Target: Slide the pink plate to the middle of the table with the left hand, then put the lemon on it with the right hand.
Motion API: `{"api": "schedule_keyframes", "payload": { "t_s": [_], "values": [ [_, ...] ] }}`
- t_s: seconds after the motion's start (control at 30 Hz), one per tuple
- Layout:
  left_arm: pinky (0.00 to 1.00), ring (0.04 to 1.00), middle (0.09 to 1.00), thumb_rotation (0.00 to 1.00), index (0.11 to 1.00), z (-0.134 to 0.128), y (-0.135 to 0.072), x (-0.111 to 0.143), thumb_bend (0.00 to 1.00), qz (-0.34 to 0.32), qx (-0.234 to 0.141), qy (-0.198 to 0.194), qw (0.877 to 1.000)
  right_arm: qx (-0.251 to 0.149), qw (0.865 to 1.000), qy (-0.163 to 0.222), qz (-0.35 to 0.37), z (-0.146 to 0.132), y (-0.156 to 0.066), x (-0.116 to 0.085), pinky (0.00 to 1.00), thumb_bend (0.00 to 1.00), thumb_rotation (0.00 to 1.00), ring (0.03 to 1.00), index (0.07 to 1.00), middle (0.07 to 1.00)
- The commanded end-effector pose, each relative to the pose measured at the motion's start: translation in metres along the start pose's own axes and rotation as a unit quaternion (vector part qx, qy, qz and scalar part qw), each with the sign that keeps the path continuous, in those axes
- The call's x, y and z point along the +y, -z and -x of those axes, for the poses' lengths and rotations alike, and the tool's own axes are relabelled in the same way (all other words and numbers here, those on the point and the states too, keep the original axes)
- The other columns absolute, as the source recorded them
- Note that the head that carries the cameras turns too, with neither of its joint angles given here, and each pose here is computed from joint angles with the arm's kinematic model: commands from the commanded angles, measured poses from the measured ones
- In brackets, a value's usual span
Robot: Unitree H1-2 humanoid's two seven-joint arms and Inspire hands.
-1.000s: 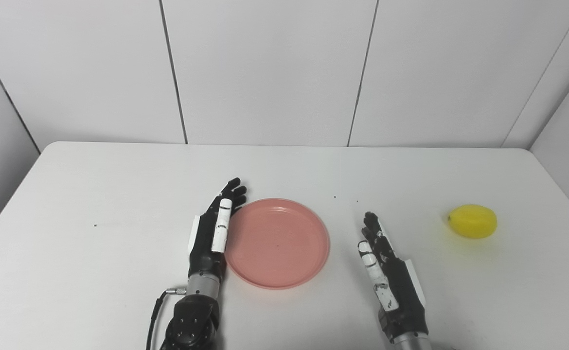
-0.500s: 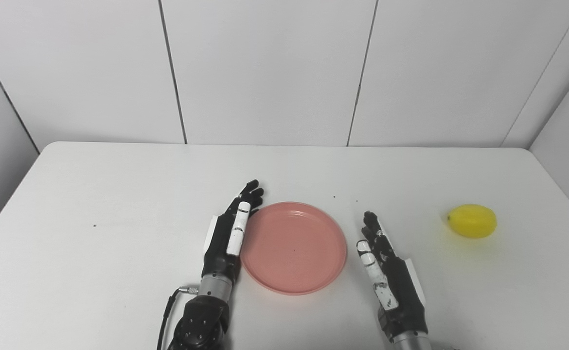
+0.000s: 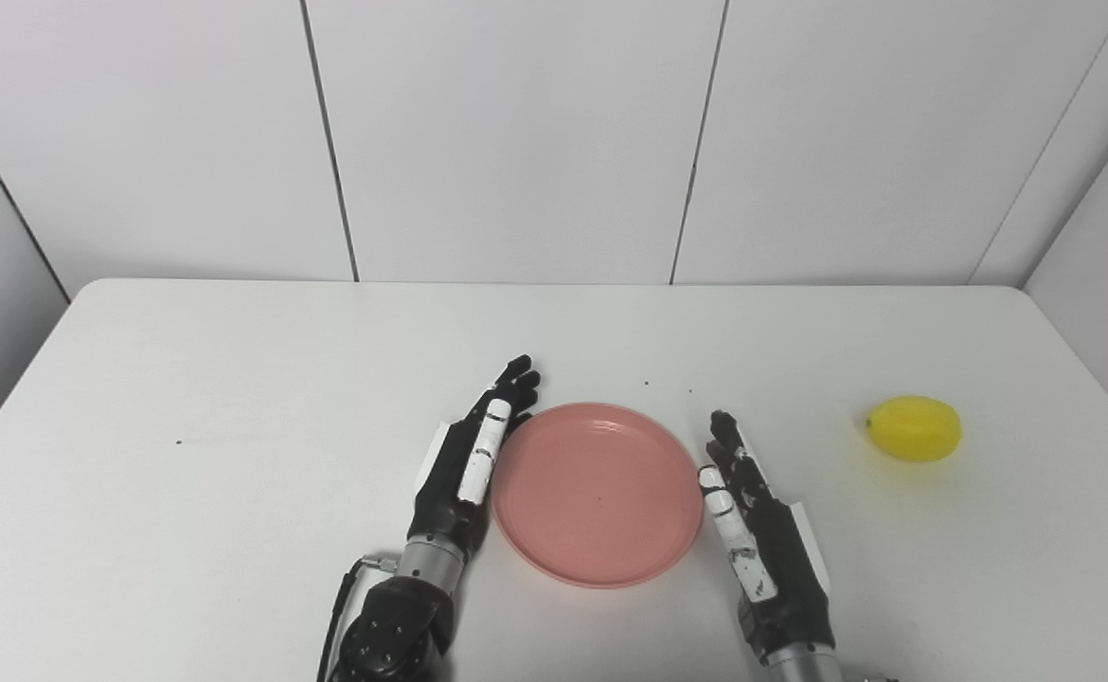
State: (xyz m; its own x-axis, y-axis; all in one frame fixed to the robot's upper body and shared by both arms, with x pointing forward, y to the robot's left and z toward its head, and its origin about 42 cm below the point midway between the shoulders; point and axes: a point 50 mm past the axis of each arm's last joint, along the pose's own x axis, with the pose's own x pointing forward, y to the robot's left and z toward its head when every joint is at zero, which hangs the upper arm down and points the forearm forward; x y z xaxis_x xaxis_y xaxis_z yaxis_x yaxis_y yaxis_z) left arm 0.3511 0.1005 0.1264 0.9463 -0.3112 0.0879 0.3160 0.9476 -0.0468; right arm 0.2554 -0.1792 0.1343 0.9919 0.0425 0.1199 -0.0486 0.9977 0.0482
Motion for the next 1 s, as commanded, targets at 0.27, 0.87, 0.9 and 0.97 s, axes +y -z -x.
{"api": "schedule_keyframes", "payload": {
  "t_s": [0.27, 0.87, 0.9, 0.97],
  "values": [
    [0.96, 0.933, 0.918, 1.0, 0.909, -0.016, -0.018, 0.016, 0.44, -0.044, -0.04, -0.017, 0.998, -0.114, 0.984, 0.042, 0.128, -0.027, -0.045, -0.029, 0.99, 0.62, 0.74, 0.992, 0.978, 0.986],
    [0.97, 0.954, 0.923, 1.0, 0.919, -0.027, -0.02, 0.031, 0.47, -0.058, -0.054, -0.03, 0.996, -0.114, 0.899, 0.168, 0.388, -0.042, -0.11, -0.132, 0.89, 0.78, 0.51, 0.914, 0.909, 0.908],
    [0.96, 0.951, 0.922, 1.0, 0.919, -0.027, -0.019, 0.032, 0.47, -0.058, -0.054, -0.03, 0.996, -0.11, 0.898, 0.173, 0.39, -0.043, -0.111, -0.134, 0.88, 0.79, 0.5, 0.909, 0.903, 0.907],
    [0.95, 0.947, 0.922, 1.0, 0.919, -0.027, -0.019, 0.033, 0.47, -0.057, -0.055, -0.029, 0.996, -0.1, 0.889, 0.182, 0.407, -0.045, -0.114, -0.141, 0.87, 0.81, 0.48, 0.906, 0.901, 0.91]
  ]
}}
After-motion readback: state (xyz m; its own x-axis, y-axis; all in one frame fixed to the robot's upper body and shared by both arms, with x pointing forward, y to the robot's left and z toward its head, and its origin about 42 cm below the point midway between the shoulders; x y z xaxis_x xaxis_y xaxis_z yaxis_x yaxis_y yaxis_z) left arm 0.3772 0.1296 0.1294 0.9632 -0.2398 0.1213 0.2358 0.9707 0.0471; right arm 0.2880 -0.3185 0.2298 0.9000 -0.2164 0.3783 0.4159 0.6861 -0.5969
